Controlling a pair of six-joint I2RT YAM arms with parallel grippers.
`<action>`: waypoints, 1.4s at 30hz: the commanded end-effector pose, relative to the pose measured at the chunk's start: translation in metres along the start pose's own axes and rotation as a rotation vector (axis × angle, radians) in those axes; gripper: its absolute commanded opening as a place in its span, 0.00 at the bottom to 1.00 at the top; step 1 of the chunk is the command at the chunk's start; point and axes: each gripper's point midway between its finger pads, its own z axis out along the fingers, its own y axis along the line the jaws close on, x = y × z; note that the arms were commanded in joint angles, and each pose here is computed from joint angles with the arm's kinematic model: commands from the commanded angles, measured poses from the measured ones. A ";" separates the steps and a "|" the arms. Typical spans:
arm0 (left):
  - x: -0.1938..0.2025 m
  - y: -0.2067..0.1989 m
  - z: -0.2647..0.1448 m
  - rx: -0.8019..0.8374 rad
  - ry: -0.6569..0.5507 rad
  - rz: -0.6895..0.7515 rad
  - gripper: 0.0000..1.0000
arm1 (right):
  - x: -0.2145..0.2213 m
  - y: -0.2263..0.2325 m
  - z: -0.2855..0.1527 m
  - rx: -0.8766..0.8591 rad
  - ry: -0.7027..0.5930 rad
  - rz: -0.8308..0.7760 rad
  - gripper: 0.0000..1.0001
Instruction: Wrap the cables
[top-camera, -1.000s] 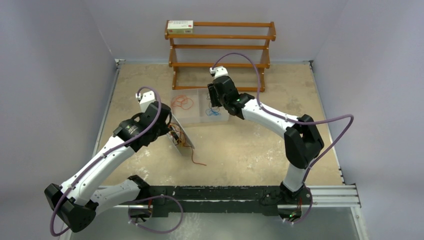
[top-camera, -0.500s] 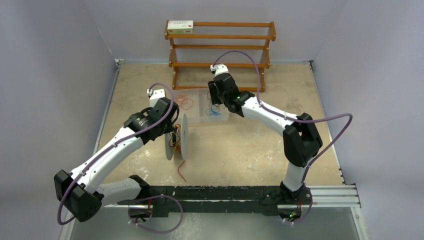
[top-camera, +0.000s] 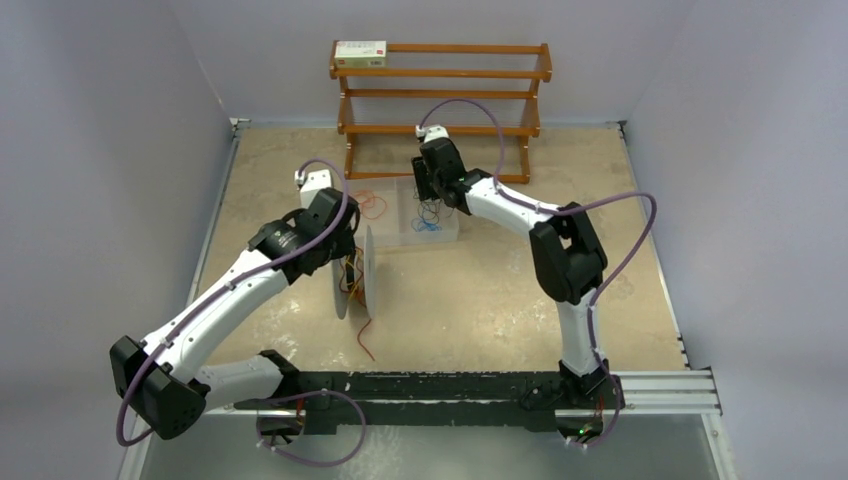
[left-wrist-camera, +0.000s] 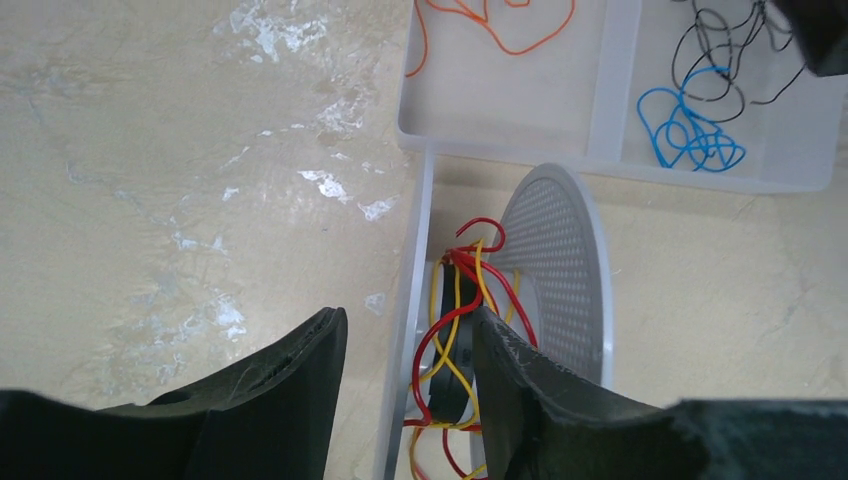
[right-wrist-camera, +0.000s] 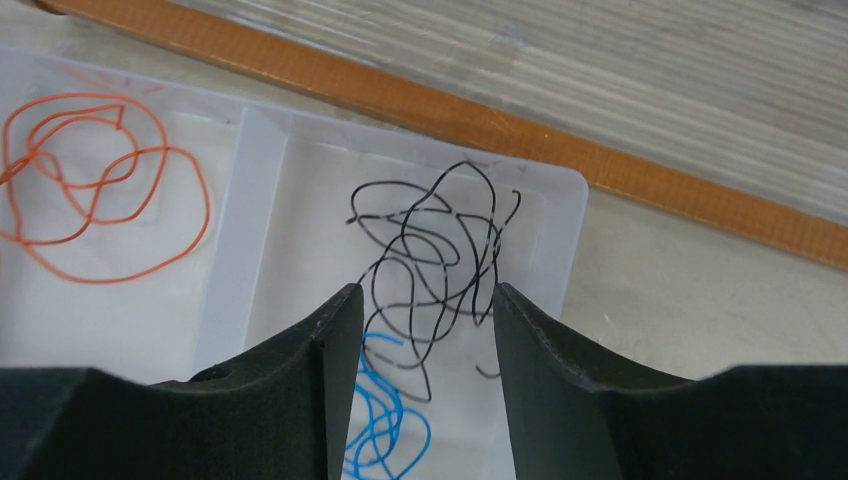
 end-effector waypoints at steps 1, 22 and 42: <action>-0.039 -0.011 -0.013 0.038 -0.104 -0.048 0.51 | -0.018 0.000 0.012 -0.019 -0.025 0.003 0.54; -0.083 -0.003 -0.052 0.061 -0.225 -0.065 0.66 | -0.025 -0.001 0.012 -0.055 -0.035 0.039 0.00; -0.111 -0.023 -0.091 0.226 -0.274 -0.032 0.74 | -0.113 -0.021 -0.131 -0.121 -0.290 0.070 0.00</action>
